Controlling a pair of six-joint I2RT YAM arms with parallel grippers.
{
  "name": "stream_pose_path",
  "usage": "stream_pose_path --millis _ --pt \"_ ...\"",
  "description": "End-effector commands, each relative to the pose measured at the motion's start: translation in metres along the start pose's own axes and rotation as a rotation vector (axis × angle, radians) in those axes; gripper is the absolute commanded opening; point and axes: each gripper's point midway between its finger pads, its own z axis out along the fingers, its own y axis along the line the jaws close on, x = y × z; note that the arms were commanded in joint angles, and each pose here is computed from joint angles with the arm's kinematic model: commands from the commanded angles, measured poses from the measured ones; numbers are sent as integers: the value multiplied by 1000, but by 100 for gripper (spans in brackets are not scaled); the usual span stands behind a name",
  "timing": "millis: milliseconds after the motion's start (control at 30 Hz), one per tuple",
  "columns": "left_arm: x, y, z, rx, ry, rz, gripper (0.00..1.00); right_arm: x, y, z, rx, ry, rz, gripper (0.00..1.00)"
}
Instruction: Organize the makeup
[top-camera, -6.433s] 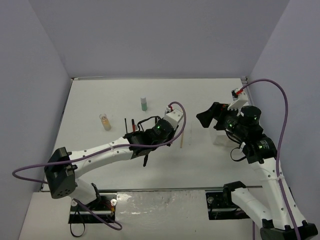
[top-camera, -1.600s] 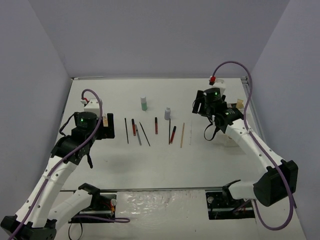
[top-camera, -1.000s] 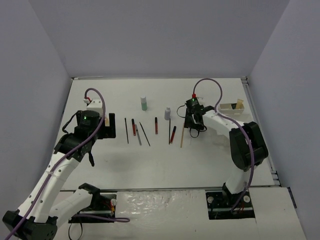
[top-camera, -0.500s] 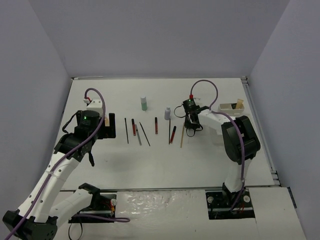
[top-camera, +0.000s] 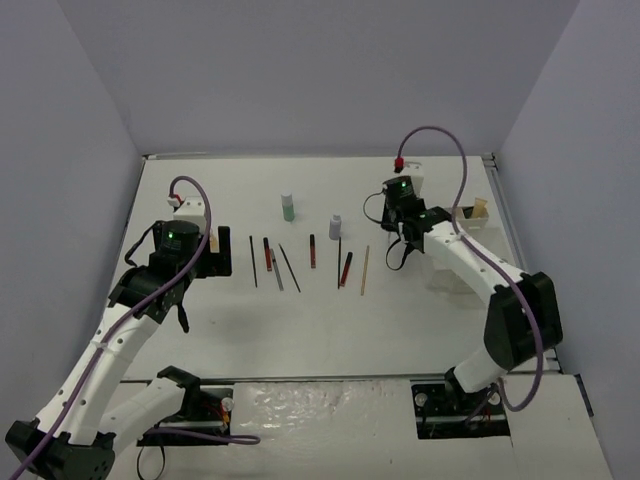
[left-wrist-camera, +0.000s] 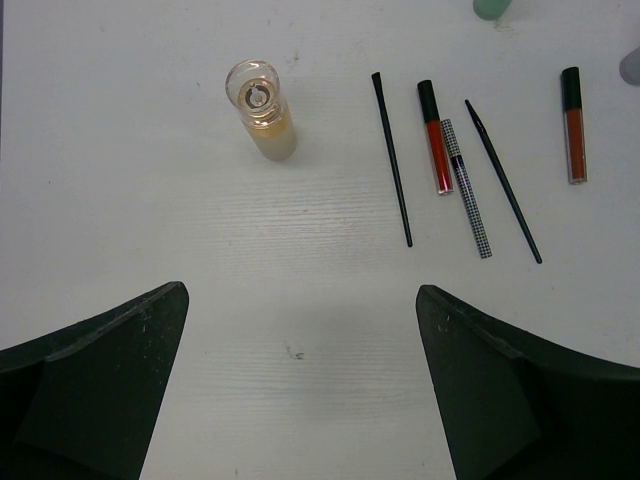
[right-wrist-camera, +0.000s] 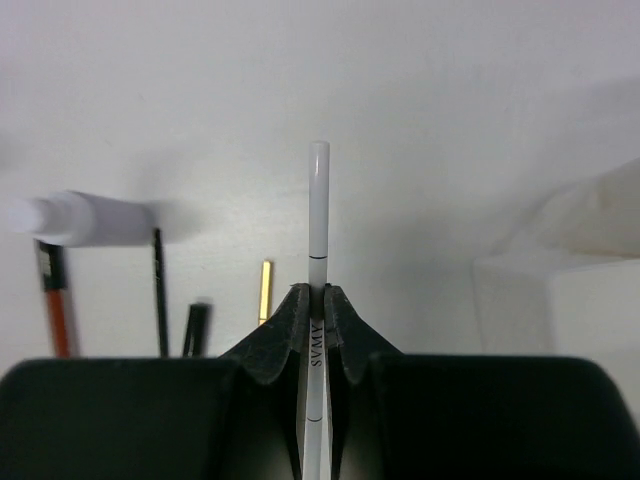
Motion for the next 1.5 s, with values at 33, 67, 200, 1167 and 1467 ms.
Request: stream_pose_path --millis 33,67,200,1167,1467 --pt "-14 1 -2 -7 -44 -34 97 -108 -37 -58 43 -406 37 0" --pt "-14 2 -2 -9 -44 -34 97 -120 -39 -67 34 -455 53 0" --pt "-14 2 -2 -10 -49 -35 97 -158 -76 -94 47 -662 106 0" --pt "-15 0 1 1 -47 -36 97 -147 -152 -9 303 -746 75 0" --pt "-16 0 -1 5 -55 -37 97 -115 -156 4 308 -689 87 0"
